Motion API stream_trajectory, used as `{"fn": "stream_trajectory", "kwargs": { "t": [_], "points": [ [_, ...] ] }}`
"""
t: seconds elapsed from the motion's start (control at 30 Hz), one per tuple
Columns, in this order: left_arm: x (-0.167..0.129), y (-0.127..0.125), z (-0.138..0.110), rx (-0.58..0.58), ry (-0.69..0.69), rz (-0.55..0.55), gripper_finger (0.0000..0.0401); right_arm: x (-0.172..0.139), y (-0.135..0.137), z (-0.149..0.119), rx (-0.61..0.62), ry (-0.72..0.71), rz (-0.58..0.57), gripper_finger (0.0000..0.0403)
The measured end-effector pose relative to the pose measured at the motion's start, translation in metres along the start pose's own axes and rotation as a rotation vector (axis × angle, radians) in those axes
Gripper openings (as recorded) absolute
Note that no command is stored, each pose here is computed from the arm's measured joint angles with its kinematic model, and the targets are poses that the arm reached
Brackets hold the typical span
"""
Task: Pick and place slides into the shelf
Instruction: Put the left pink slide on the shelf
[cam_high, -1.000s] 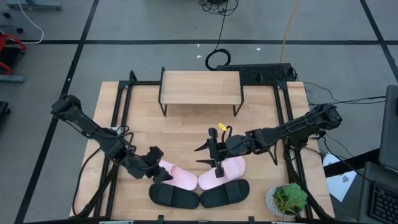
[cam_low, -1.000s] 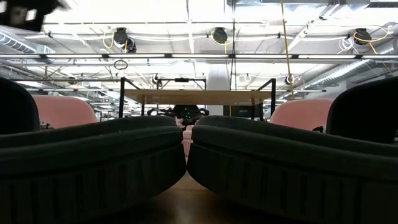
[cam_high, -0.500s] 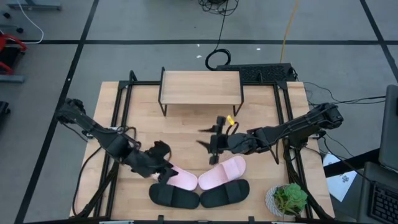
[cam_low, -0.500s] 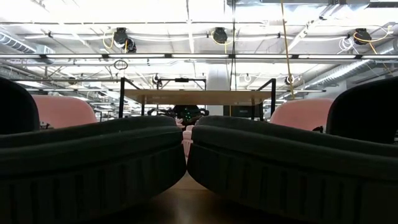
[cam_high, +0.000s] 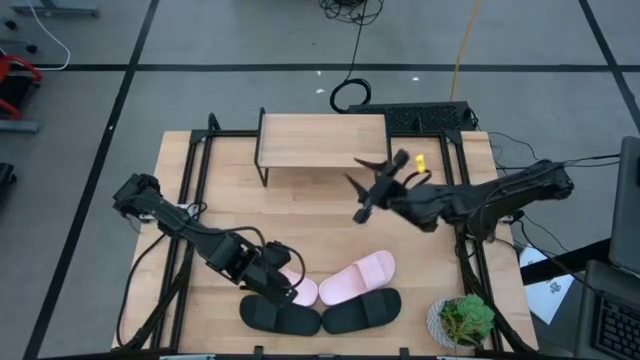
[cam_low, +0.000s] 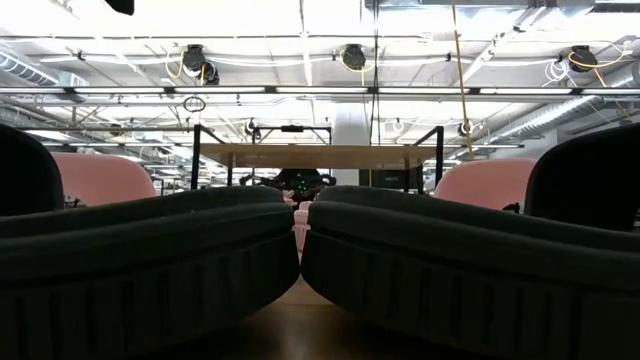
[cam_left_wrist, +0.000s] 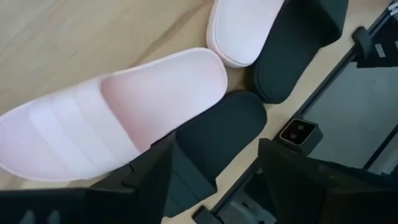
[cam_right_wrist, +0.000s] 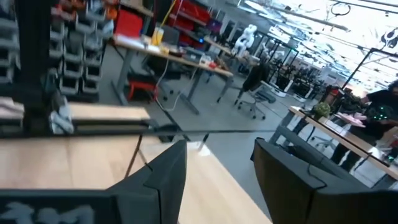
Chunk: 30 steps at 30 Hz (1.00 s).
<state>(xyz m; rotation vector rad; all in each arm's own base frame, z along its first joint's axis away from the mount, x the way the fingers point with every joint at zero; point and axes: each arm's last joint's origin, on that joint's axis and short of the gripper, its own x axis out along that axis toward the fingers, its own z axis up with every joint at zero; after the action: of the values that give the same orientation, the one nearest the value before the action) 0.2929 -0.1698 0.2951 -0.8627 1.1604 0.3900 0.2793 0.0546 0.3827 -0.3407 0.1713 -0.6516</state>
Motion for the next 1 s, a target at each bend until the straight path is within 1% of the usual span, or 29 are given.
{"fn": "stream_trajectory", "kwargs": {
  "t": [0.13, 0.2, 0.3, 0.4, 0.5, 0.63, 0.77, 0.9, 1.0],
  "points": [
    [0.007, 0.004, 0.001, -0.013, 0.024, 0.042, 0.0234, -0.009, -0.015, 0.007, 0.040, -0.028, -0.009, 0.0173],
    [0.007, 0.005, 0.003, -0.008, 0.020, 0.038, 0.0234, -0.012, -0.020, 0.010, 0.050, -0.037, -0.012, 0.0173],
    [0.009, 0.009, 0.007, 0.020, 0.020, 0.061, 0.0234, -0.016, -0.026, 0.012, 0.062, -0.047, -0.013, 0.0173],
    [0.012, 0.008, 0.013, 0.001, 0.011, 0.053, 0.0234, -0.018, -0.029, 0.014, 0.067, -0.055, -0.014, 0.0173],
    [0.025, 0.007, 0.016, -0.055, 0.018, 0.071, 0.0234, -0.019, -0.030, 0.013, 0.020, -0.051, -0.014, 0.0173],
    [0.047, 0.001, 0.013, -0.146, 0.069, 0.080, 0.0234, -0.018, -0.028, 0.010, -0.068, -0.032, -0.007, 0.0173],
    [0.069, 0.002, 0.009, -0.234, 0.113, 0.147, 0.0234, -0.018, -0.027, 0.006, -0.180, -0.003, 0.003, 0.0173],
    [0.076, 0.004, 0.007, -0.303, 0.110, 0.192, 0.0234, -0.019, -0.026, 0.003, -0.224, 0.021, 0.014, 0.0173],
    [0.075, 0.007, 0.005, -0.341, 0.087, 0.231, 0.0234, -0.019, -0.026, 0.000, -0.243, 0.038, 0.021, 0.0173]
  ]
}}
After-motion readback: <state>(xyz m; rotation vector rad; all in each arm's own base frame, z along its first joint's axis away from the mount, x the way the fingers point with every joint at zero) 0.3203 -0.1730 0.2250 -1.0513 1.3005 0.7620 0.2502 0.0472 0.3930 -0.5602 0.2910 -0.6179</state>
